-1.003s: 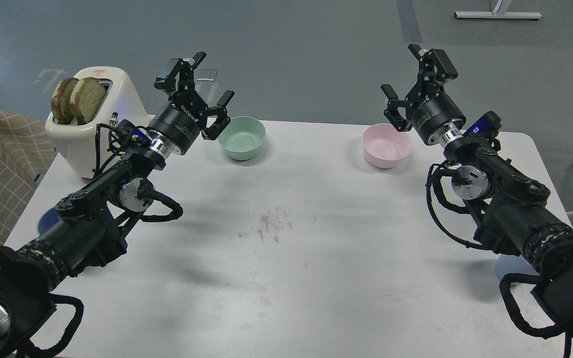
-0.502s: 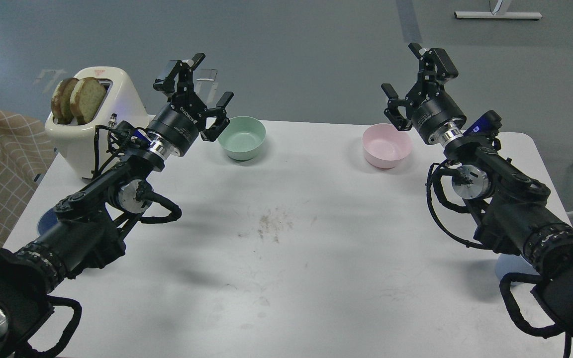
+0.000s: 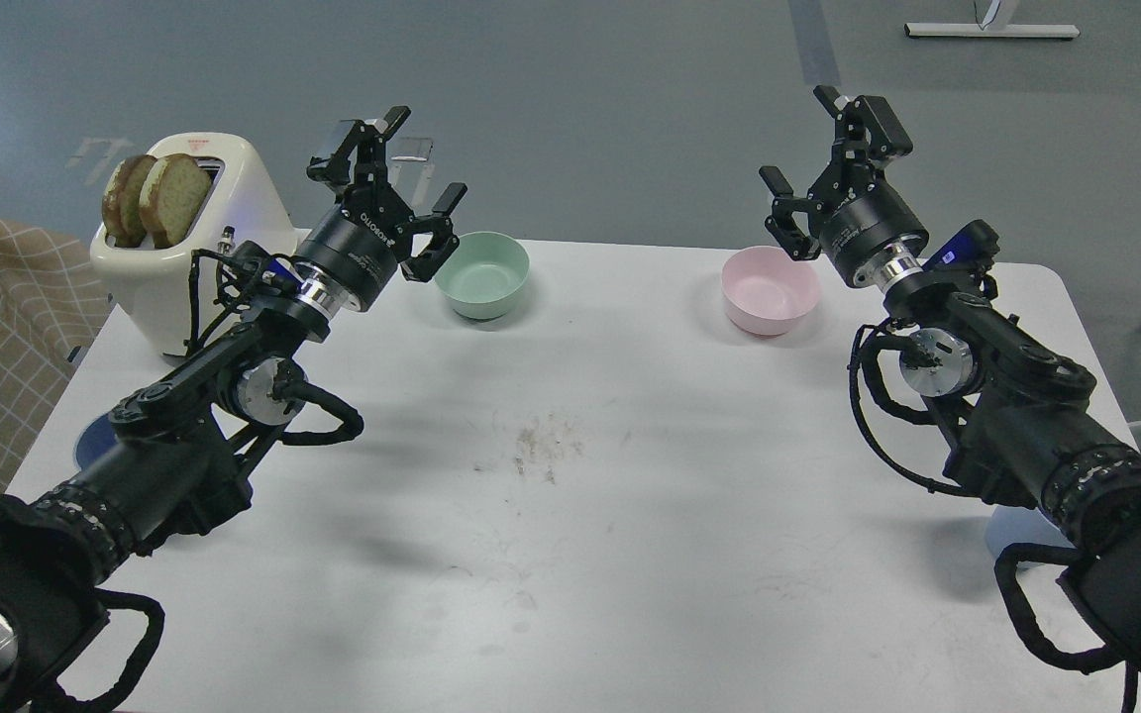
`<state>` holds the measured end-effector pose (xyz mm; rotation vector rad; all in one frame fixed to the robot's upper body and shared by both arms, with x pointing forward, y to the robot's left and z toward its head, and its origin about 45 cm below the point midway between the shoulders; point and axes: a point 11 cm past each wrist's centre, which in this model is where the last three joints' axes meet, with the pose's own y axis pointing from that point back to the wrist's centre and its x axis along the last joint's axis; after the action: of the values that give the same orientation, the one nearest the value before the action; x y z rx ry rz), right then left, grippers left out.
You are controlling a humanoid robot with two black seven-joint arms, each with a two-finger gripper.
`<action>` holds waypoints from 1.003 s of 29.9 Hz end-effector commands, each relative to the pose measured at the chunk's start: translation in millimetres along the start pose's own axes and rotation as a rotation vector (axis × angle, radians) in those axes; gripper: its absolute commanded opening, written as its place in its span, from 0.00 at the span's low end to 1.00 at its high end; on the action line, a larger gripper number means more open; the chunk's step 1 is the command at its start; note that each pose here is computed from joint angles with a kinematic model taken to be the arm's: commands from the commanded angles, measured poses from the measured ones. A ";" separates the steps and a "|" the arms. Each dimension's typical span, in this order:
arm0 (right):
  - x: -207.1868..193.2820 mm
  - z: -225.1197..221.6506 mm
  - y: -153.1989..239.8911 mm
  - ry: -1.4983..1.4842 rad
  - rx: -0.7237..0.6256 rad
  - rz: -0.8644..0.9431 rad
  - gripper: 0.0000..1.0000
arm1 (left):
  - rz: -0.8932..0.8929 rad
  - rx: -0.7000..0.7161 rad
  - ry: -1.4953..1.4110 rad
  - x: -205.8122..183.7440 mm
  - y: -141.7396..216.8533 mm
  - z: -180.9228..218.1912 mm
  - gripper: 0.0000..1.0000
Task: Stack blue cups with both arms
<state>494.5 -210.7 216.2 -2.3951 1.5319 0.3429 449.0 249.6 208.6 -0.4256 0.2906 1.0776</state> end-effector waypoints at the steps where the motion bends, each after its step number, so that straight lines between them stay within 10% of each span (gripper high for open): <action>1: 0.1 0.1 0.1 0.000 -0.001 0.000 1.00 | 0.000 0.000 0.000 0.0 0.0 -0.2 0.98; 30: 0.0 0.5 0.3 -0.002 0.000 0.000 1.00 | 0.003 0.006 0.004 0.6 2.5 -3.4 0.98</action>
<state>494.3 -210.1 216.3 -2.3946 1.5289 0.3440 446.9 248.9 205.1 -0.4230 0.2977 1.0768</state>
